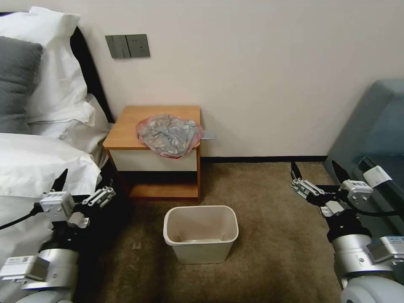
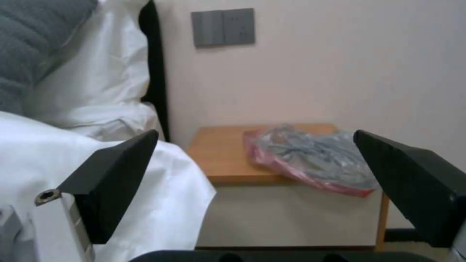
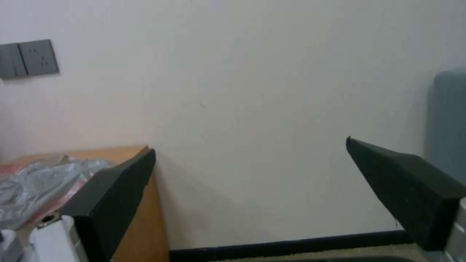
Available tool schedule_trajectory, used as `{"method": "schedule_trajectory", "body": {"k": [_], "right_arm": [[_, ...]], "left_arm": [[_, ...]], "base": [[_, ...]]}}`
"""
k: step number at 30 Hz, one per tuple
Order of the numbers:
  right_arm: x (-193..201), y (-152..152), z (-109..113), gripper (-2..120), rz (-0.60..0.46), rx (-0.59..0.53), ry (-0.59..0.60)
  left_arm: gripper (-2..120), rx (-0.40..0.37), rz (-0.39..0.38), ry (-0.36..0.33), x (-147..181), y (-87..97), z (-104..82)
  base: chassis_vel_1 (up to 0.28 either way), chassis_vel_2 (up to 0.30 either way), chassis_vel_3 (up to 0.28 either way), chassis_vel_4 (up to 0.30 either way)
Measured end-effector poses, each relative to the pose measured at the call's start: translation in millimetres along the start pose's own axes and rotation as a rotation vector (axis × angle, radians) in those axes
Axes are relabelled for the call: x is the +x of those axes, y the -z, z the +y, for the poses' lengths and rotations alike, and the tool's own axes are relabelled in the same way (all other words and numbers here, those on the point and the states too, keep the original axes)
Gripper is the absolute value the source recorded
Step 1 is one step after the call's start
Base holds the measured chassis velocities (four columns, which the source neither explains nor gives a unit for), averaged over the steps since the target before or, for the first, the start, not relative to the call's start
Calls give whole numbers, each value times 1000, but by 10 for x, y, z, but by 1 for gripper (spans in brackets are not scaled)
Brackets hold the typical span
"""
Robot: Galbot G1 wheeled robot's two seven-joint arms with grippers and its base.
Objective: Pick up the garbage bag from the table and place it over the trash can.
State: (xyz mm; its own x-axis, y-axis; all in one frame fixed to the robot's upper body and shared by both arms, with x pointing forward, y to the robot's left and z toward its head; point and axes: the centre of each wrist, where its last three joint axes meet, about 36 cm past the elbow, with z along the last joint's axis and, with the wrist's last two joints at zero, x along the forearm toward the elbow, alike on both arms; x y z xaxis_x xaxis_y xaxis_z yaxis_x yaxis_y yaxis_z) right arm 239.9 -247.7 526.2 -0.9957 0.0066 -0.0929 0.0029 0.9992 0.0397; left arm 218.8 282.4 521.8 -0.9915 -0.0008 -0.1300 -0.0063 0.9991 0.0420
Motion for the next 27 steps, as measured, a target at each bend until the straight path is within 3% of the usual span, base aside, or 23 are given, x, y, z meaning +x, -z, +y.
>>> {"method": "schedule_trajectory", "body": {"k": [6,18,27], "right_arm": [[-80,-43,-32,100,38,-106,84],[-288,-342,-28,100,104,-337,124],[-452,-457,11,100,108,-352,138]], "left_arm": [[100,23,5,-5,-24,9,11],[100,43,9,2,-81,20,13],[100,16,24,14,-50,-7,-10]], "base": [[0,0,0,0],[0,0,0,0],[0,0,0,0]]}}
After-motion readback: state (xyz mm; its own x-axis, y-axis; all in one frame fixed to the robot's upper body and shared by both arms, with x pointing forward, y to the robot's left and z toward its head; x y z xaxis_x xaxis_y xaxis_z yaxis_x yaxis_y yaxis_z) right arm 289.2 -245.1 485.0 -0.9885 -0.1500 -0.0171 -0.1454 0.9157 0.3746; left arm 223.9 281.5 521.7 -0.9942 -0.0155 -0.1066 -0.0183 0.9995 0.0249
